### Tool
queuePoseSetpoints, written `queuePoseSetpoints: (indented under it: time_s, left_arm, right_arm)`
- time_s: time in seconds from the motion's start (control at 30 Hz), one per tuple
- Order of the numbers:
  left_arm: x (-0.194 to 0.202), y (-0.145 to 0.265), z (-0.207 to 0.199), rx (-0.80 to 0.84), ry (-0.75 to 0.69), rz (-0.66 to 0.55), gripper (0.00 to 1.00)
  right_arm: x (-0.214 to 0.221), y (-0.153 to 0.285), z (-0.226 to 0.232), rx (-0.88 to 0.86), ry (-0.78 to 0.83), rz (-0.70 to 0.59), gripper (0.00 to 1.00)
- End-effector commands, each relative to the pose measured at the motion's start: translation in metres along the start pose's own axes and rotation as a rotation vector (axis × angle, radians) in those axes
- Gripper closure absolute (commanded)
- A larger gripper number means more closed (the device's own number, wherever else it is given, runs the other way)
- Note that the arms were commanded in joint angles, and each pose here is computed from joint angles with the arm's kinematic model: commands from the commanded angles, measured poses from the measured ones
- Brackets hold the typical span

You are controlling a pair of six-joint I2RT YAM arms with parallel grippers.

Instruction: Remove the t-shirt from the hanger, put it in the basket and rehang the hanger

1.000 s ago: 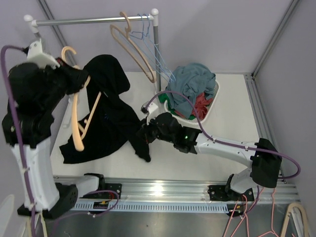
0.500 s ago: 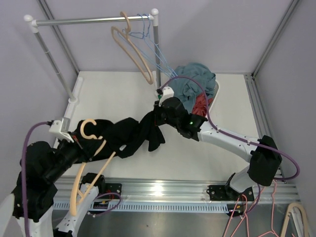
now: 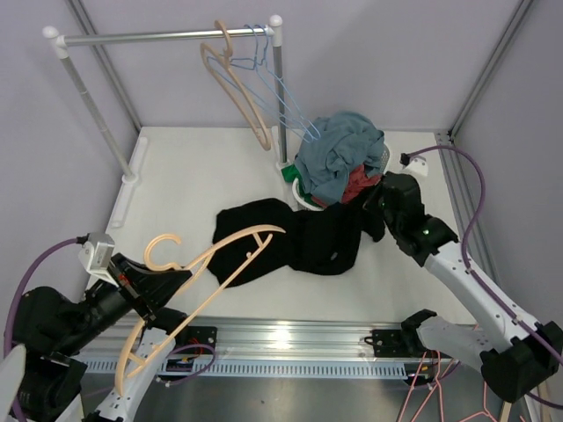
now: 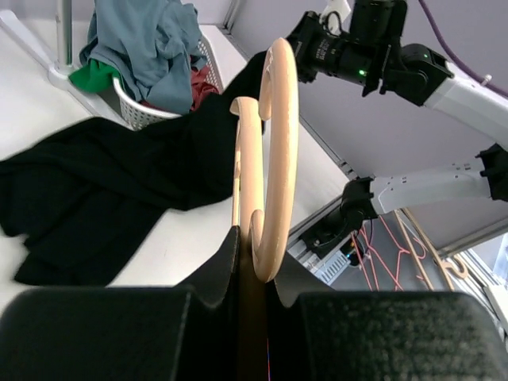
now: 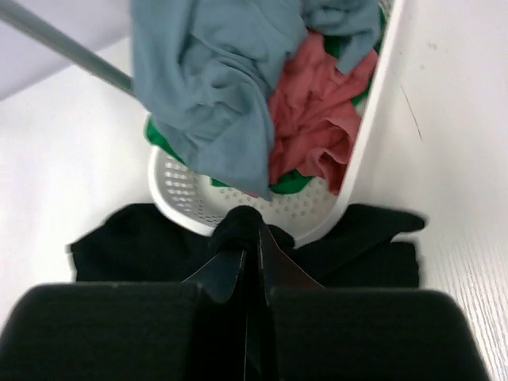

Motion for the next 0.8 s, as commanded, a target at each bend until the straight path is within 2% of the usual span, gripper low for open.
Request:
queuePoseSetpoints:
  time_s: [0.0, 0.03, 0.13, 0.27, 0.37, 0.4, 0.47, 0.5, 0.53, 0.63, 0.73, 0.77]
  left_arm:
    - [-0.011, -0.001, -0.003, 0.014, -0.011, -0.043, 0.99]
    - [-0.011, -0.001, 0.001, -0.023, -0.006, -0.044, 0.99]
    - [-0.011, -0.006, 0.019, -0.148, 0.011, -0.052, 0.99]
    - [-0.008, -0.023, 0.047, -0.286, 0.025, -0.032, 0.99]
    - [-0.006, -0.040, 0.063, -0.333, 0.035, 0.032, 0.99]
    - [-0.006, -0.045, 0.066, -0.337, 0.037, 0.043, 1.00]
    - [-0.008, -0.053, 0.069, -0.328, 0.037, 0.046, 0.99]
    - [-0.010, -0.055, 0.069, -0.320, 0.034, 0.035, 0.99]
    - [-0.011, -0.057, 0.070, -0.318, 0.034, 0.036, 0.99]
    - [-0.017, -0.060, 0.074, -0.345, 0.021, 0.027, 0.99]
    - [-0.022, -0.063, 0.079, -0.378, 0.006, 0.023, 0.99]
    - [-0.023, -0.064, 0.081, -0.386, 0.003, 0.022, 0.99]
  right_arm:
    - [-0.046, 0.029, 0.031, -0.188, -0.022, -0.127, 1.00]
    - [-0.054, 0.037, 0.043, -0.269, -0.011, -0.131, 1.00]
    - [-0.107, 0.073, 0.084, -0.484, 0.033, -0.256, 1.00]
    - [-0.172, 0.120, 0.130, -0.748, 0.132, -0.516, 1.00]
    - [-0.202, 0.125, 0.153, -0.797, 0.202, -0.622, 1.00]
    - [-0.224, 0.143, 0.164, -0.839, 0.209, -0.696, 1.00]
    - [-0.236, 0.133, 0.181, -0.851, 0.254, -0.731, 1.00]
    - [-0.256, 0.150, 0.190, -0.880, 0.250, -0.801, 1.00]
    - [-0.258, 0.132, 0.200, -0.869, 0.273, -0.802, 1.00]
    - [-0.280, 0.119, 0.217, -0.843, 0.256, -0.882, 1.00]
    - [-0.305, 0.119, 0.225, -0.819, 0.236, -0.977, 1.00]
    - [-0.306, 0.097, 0.229, -0.780, 0.228, -0.968, 1.00]
Point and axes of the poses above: each gripper's point midway between its finger pads, its own y axis back along the fingers, its own z axis along the line the jaws close on, x = y × z, the point moved 6 cm from there along y, back along the fingers, and after that the axes turned 4 degrees about -y, right-handed, at the moved point
